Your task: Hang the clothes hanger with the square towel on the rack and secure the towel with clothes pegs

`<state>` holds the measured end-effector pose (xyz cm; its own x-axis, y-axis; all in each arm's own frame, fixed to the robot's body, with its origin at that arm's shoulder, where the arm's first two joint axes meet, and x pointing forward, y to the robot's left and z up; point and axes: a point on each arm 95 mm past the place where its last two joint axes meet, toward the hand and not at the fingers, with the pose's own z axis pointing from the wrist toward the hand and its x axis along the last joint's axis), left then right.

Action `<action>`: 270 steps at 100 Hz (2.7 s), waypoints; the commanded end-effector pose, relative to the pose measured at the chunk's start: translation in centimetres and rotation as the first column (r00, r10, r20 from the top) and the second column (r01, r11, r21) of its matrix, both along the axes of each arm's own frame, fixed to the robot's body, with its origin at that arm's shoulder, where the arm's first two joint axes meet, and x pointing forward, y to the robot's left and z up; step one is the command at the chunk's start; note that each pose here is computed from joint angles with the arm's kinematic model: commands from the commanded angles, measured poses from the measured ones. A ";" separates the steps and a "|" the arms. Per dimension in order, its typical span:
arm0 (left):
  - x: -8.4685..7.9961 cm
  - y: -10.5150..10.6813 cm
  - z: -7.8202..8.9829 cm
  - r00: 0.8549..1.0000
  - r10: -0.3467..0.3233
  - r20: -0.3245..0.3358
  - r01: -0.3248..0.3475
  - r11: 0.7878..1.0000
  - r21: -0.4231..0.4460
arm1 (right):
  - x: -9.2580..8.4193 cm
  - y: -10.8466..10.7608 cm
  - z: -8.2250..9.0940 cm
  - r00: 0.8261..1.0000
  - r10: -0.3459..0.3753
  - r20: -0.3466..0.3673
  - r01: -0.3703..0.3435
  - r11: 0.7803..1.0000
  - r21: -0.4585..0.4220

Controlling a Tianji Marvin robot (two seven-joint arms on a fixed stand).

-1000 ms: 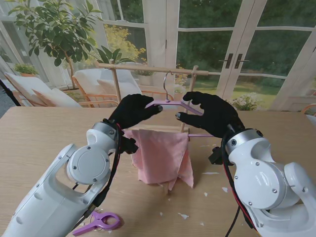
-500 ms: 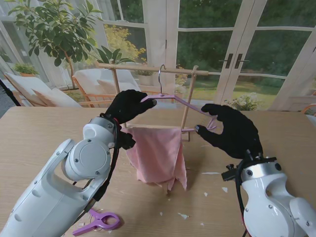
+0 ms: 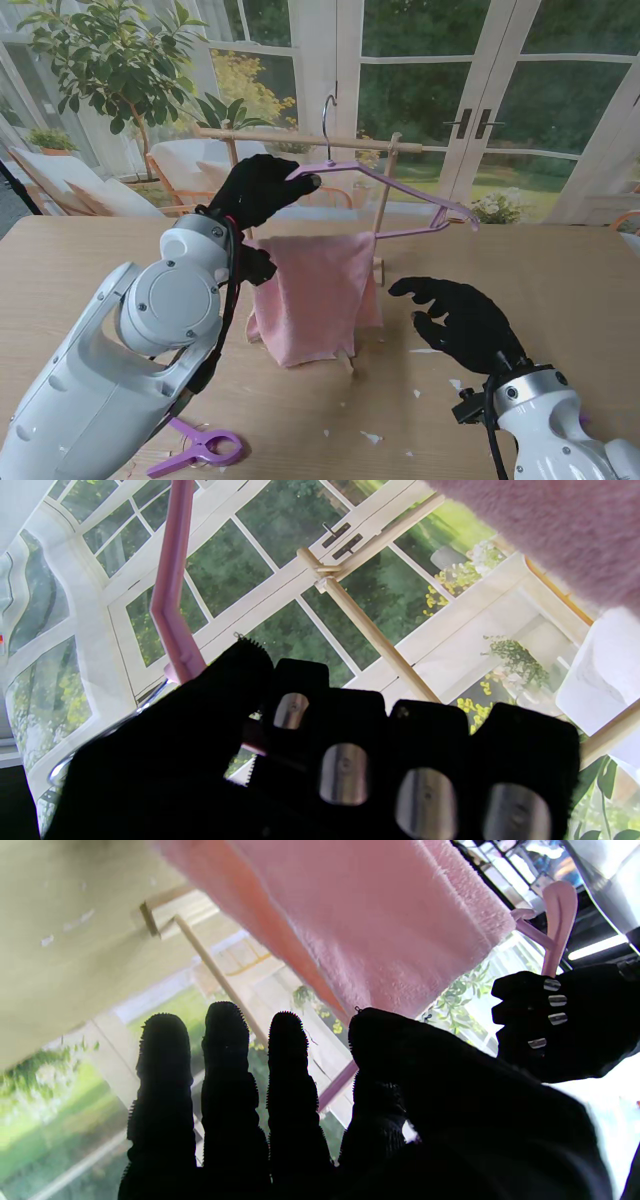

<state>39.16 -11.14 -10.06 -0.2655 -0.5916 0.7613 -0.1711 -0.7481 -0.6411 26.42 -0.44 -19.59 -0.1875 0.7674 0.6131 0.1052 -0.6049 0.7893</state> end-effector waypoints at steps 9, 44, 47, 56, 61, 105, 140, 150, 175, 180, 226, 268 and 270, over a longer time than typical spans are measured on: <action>-0.5 -0.1 0.6 1.000 -0.028 0.000 0.028 1.000 -0.002 | 0.2 0.2 -0.2 0.999 0.008 -0.042 -0.006 0.999 0.048; -1.2 -0.1 1.2 0.998 -0.054 -0.015 0.054 0.999 -0.006 | 3.2 0.6 -0.5 0.995 -0.049 -0.091 0.068 0.975 0.213; -1.2 -0.1 1.3 0.998 -0.054 -0.016 0.054 0.999 -0.008 | 3.4 0.6 -0.6 0.994 -0.054 -0.098 0.074 0.973 0.218; -1.3 0.0 1.3 0.998 -0.056 -0.017 0.056 0.998 -0.004 | 4.0 0.7 -1.0 0.991 -0.069 -0.118 0.094 0.970 0.222; -1.3 0.0 1.4 0.998 -0.055 -0.018 0.055 0.998 -0.005 | 4.3 0.8 -1.2 0.989 -0.073 -0.128 0.102 0.967 0.233; -1.4 0.1 1.3 0.998 -0.052 -0.029 0.052 0.999 0.001 | 4.9 2.2 -1.6 0.988 -0.038 -0.148 0.077 0.959 0.272; -1.5 0.0 1.1 0.997 -0.059 -0.040 0.059 0.998 -0.003 | 5.5 3.7 -2.0 0.991 -0.026 -0.134 0.064 0.955 0.290; -1.5 0.0 1.1 0.997 -0.059 -0.042 0.059 0.998 -0.005 | 5.8 4.5 -2.4 0.993 -0.058 -0.104 0.084 0.960 0.267; -1.5 -0.1 1.0 0.996 -0.067 -0.052 0.066 0.998 -0.021 | 6.9 6.1 -2.6 0.991 -0.130 -0.042 0.136 0.959 0.249; -1.5 -0.1 1.0 0.996 -0.067 -0.053 0.066 0.997 -0.026 | 7.0 6.4 -2.5 0.991 -0.131 -0.039 0.137 0.956 0.260; -1.5 0.2 0.9 0.998 -0.049 -0.049 0.049 0.999 -0.015 | 4.7 4.2 1.0 0.993 -0.109 -0.047 0.118 0.947 0.299; -1.3 0.1 0.7 0.997 -0.052 -0.052 0.052 0.999 -0.013 | 3.9 2.7 3.1 0.995 -0.081 -0.065 0.098 0.945 0.311; -1.3 0.1 0.7 0.997 -0.052 -0.053 0.051 0.999 -0.013 | 3.8 2.8 3.2 0.995 -0.078 -0.060 0.093 0.947 0.306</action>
